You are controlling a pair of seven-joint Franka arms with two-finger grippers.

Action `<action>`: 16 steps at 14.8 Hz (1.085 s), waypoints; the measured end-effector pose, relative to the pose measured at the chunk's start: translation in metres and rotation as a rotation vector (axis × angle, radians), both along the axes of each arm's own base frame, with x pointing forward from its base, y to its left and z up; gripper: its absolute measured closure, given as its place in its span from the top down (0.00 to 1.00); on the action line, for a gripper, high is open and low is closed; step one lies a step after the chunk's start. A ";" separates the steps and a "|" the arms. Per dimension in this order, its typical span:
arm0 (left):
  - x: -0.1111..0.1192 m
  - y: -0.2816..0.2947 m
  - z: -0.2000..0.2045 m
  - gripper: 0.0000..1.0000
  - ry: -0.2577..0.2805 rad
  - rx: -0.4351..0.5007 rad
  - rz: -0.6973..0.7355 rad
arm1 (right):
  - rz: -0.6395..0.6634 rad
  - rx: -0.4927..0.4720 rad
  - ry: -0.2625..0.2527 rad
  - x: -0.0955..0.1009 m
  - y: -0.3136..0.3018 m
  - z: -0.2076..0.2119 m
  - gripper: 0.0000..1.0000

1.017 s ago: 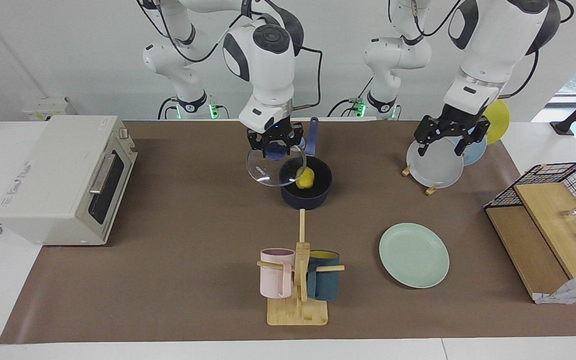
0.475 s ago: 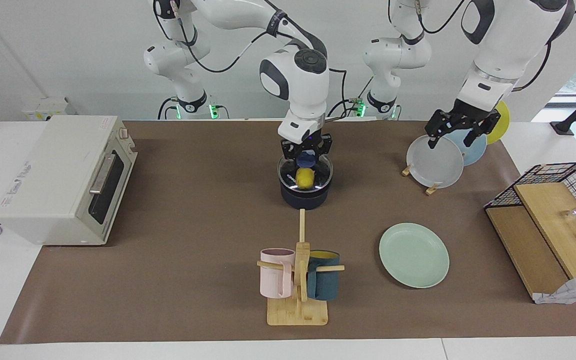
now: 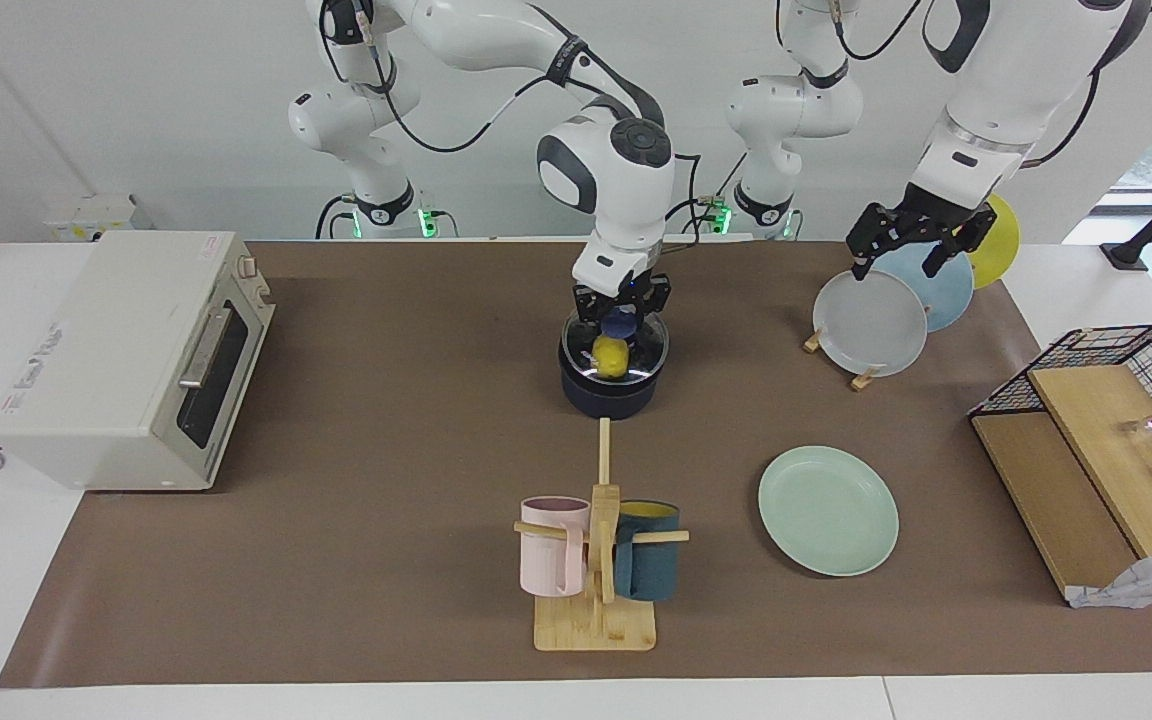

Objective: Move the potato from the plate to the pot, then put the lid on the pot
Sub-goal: 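Lower the glass lid onto the pot with the right gripper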

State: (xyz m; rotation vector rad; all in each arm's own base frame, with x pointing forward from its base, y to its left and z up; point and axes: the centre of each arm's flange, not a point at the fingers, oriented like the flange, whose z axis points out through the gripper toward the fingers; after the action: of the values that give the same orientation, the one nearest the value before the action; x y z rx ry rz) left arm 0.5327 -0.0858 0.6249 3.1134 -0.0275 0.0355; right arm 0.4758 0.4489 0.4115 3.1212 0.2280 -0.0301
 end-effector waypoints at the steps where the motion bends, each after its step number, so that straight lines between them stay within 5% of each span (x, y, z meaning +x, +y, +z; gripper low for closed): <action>1: 0.000 0.000 0.000 1.00 0.000 0.000 0.000 | 0.004 -0.007 -0.006 0.000 -0.001 0.000 0.66; 16: 0.000 0.000 -0.015 1.00 0.051 0.007 0.000 | 0.029 0.012 -0.090 0.000 -0.004 -0.005 0.66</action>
State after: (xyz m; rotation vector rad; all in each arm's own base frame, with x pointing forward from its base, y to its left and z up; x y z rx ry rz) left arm 0.5330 -0.0854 0.6094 3.1196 -0.0261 -0.0446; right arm 0.4762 0.4453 0.4063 3.1211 0.2724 0.1129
